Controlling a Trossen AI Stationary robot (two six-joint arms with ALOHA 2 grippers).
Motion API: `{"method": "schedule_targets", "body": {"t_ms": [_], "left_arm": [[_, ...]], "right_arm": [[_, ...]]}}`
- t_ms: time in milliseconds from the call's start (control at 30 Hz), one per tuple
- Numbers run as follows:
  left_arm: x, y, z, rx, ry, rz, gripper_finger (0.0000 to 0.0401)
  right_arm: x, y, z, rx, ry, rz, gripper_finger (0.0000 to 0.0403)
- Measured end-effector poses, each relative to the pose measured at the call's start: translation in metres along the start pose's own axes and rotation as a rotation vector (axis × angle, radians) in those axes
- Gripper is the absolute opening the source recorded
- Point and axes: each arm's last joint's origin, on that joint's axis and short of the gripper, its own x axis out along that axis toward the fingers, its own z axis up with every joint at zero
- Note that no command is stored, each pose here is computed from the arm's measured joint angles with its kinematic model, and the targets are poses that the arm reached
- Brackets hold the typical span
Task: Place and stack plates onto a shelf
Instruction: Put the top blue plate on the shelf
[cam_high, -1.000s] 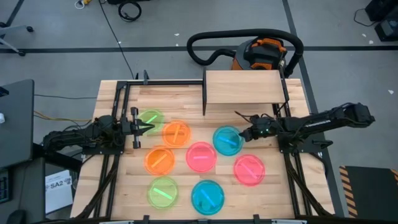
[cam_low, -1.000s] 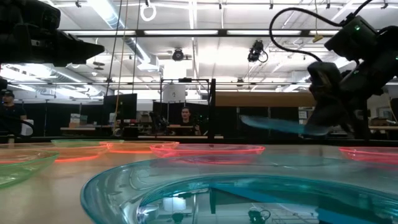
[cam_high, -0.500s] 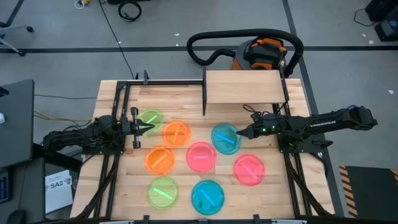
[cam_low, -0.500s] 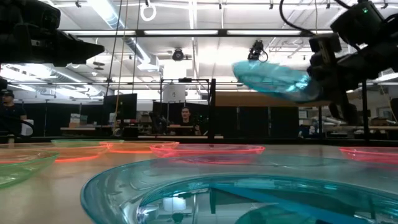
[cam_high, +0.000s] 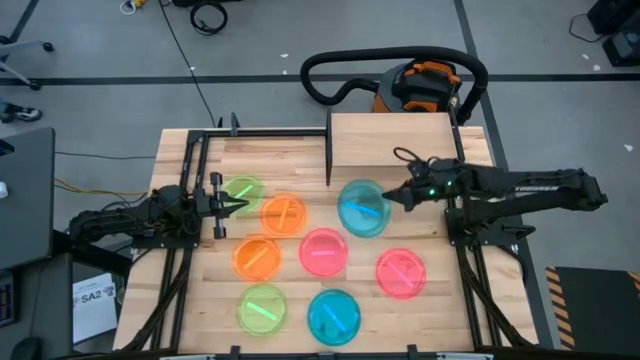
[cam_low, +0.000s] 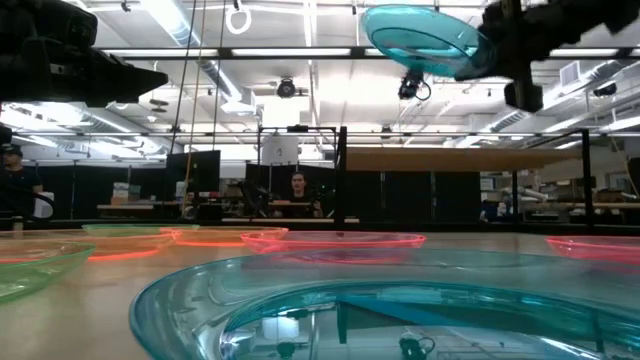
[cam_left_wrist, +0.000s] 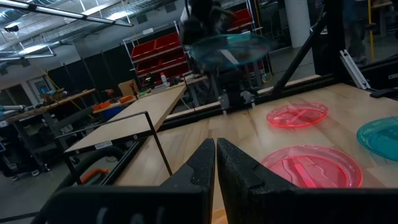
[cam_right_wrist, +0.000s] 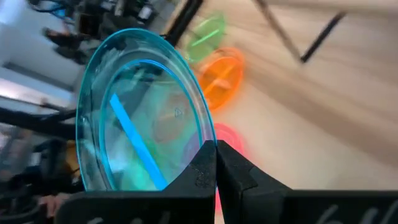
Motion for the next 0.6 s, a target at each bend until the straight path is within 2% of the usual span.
{"method": "schedule_targets", "body": {"t_ms": [300,600], "left_arm": [[0.000,0.000,0.000,0.000,0.000,0.000,0.0025],[0.000,0.000,0.000,0.000,0.000,0.000,0.0025]], "right_arm": [[-0.054,0.038,0.047,-0.071,-0.106,-0.076,0.0005],[-0.094,0.047,0.072,-0.101,-0.185,-0.165,0.0005]]}}
